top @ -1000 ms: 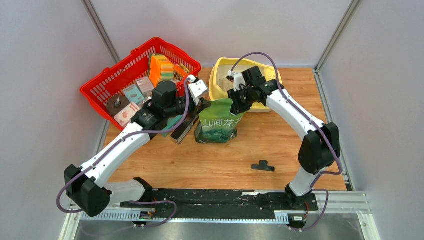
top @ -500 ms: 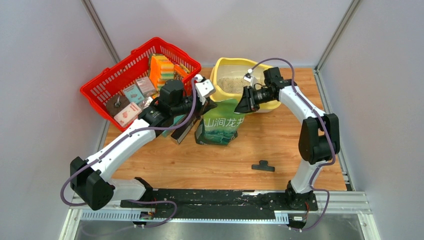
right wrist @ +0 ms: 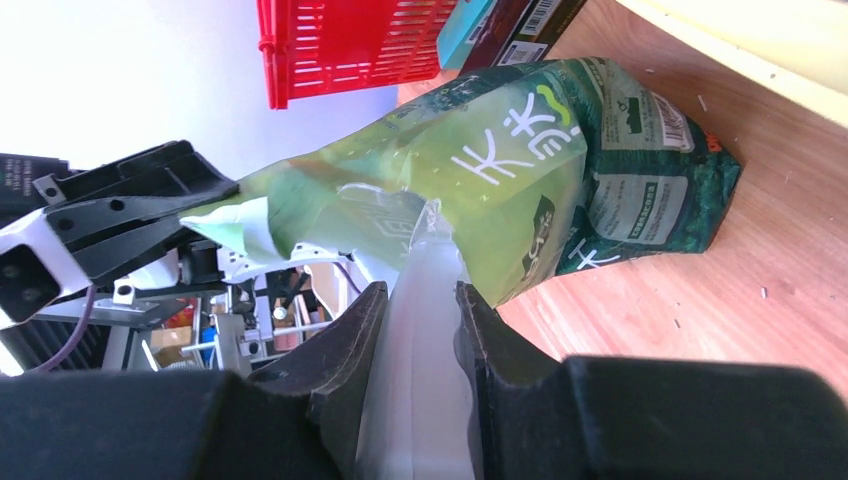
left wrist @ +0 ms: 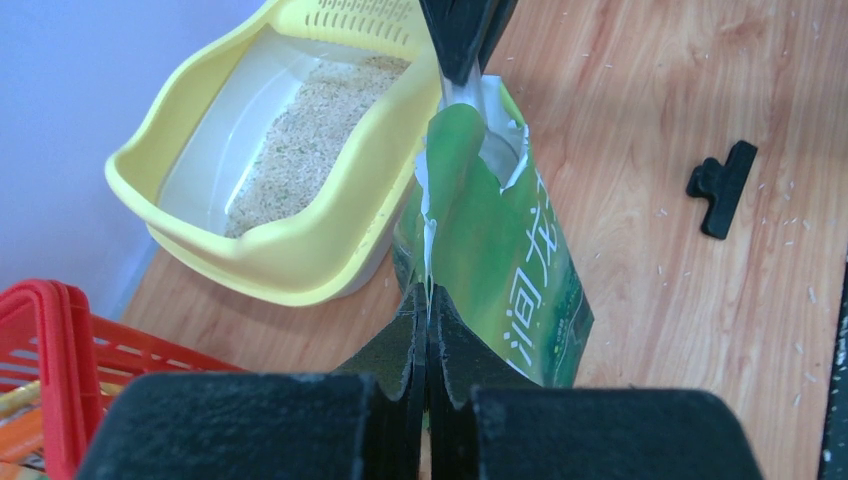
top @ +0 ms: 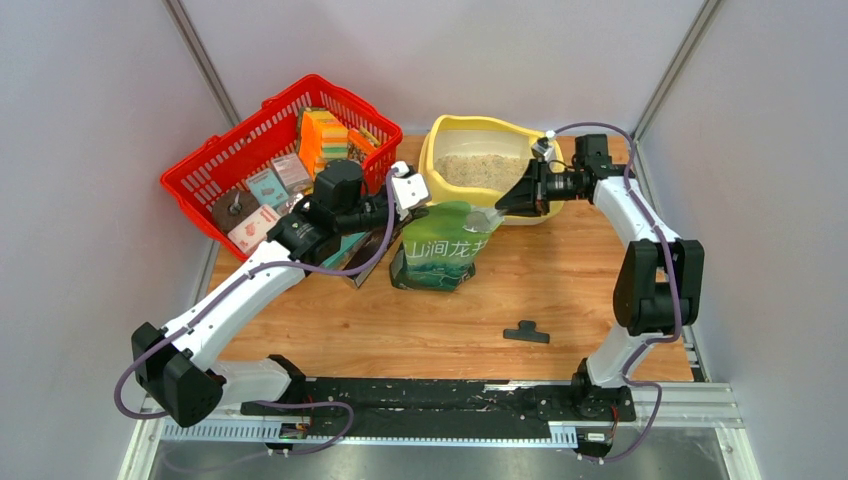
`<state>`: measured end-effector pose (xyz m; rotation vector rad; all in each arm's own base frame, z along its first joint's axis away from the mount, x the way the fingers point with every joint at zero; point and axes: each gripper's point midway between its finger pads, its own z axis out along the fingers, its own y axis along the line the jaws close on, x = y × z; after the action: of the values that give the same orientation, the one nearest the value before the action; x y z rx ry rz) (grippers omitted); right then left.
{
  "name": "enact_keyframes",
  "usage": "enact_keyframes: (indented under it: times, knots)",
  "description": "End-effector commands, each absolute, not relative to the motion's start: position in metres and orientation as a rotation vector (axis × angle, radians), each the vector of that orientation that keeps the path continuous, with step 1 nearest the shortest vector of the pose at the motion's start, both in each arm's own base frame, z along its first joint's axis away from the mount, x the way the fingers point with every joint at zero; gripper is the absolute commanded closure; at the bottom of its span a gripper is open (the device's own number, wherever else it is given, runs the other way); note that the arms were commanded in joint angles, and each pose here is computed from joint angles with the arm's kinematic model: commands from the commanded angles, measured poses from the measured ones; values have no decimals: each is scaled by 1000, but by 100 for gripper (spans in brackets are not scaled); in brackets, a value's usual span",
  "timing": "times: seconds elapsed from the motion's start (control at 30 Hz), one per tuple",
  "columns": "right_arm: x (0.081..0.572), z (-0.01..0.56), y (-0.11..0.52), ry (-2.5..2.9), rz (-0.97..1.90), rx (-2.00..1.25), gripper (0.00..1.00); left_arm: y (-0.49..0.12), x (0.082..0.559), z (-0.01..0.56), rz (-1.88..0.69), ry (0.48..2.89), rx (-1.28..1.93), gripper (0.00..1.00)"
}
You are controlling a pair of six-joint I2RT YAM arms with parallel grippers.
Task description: Fill the litter box with clean litter
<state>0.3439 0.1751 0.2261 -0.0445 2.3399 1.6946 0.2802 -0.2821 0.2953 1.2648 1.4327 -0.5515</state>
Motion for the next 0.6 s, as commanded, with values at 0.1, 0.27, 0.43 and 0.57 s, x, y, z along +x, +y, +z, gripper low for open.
enact_keyframes:
  times: [0.1,0.27,0.43,0.57]
  knots:
    - [332,267,154,2205,1795,-28,100,-279,278,346,-441,1216,1324,100]
    - [330,276,140,2155,1873,-1,100,-276,275,342,-437,1231,1338,100]
    - [327,275,131,2132,1914,17,100,-274,273,341,-437,1237,1348,100]
    - [326,268,126,2127,1922,32,100,-274,272,339,-435,1236,1359,100]
